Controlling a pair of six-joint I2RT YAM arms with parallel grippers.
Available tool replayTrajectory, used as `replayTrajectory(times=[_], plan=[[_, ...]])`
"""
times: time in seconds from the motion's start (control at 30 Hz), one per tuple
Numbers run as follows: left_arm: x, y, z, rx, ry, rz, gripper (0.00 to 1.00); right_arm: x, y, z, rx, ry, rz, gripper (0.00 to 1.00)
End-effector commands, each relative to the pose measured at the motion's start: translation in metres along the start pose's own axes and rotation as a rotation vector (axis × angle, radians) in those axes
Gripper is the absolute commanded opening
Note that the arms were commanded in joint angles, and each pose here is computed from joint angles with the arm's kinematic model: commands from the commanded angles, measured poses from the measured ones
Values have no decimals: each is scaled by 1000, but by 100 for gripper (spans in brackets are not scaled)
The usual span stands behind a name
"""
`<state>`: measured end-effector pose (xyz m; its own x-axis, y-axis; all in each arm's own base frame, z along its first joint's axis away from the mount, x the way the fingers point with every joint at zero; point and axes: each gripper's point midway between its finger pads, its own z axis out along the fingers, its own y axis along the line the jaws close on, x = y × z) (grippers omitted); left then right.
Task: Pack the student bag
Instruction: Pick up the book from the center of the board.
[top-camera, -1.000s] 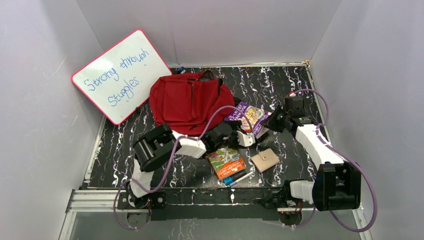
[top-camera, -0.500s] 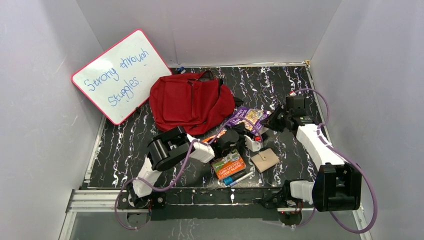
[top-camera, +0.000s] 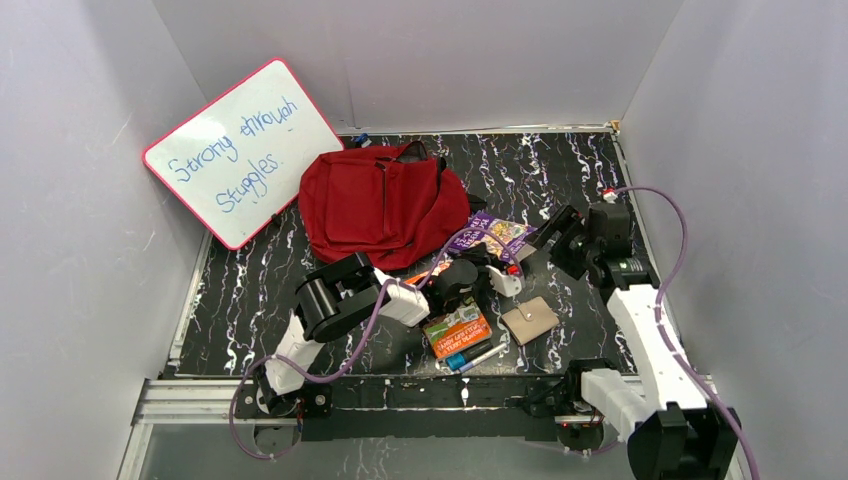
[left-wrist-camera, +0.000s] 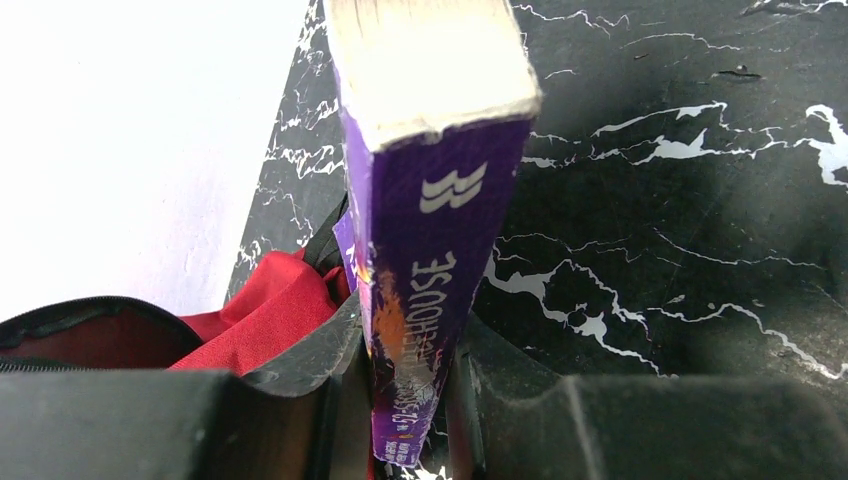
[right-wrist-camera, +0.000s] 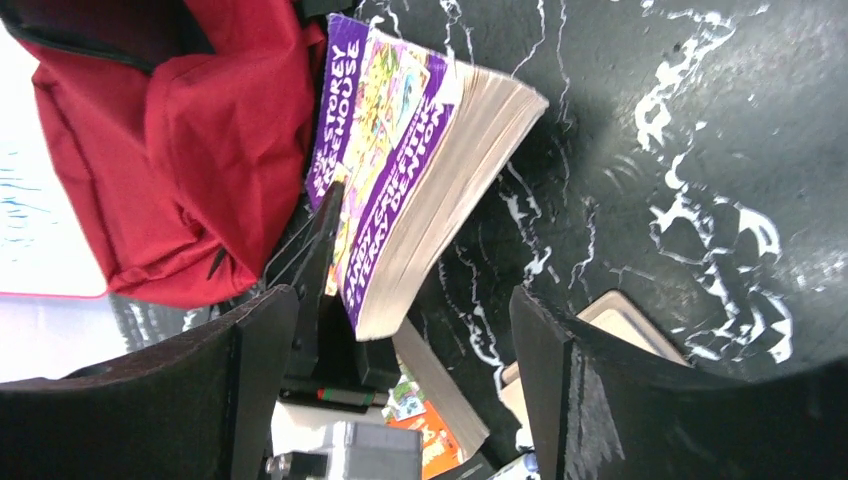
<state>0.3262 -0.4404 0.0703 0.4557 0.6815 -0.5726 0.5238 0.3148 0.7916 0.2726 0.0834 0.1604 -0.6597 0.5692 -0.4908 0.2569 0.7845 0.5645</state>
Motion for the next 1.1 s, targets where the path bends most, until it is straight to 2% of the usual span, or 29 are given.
replayTrajectory(times=[0.0, 0.17, 0.47, 0.57, 0.7, 0.8, 1.07], plan=[[-4, 12, 4, -64, -5, -92, 0, 23, 1, -4, -54, 29, 164, 89], [-3, 12, 4, -65, -2, -106, 0, 38, 10, 6, -176, 36, 357, 93], [-3, 10, 2, -61, -3, -135, 0, 34, 17, 23, -271, 16, 543, 93], [-3, 8, 2, -59, -3, -137, 0, 23, 26, 16, -288, -9, 524, 92], [-3, 8, 3, -63, -1, -140, 0, 14, 19, 3, -206, -59, 481, 91], [-4, 8, 3, -62, -5, -153, 0, 11, 20, -2, -232, -92, 492, 91], [-6, 9, -1, -60, -9, -157, 0, 14, 21, 27, -243, -40, 554, 92]])
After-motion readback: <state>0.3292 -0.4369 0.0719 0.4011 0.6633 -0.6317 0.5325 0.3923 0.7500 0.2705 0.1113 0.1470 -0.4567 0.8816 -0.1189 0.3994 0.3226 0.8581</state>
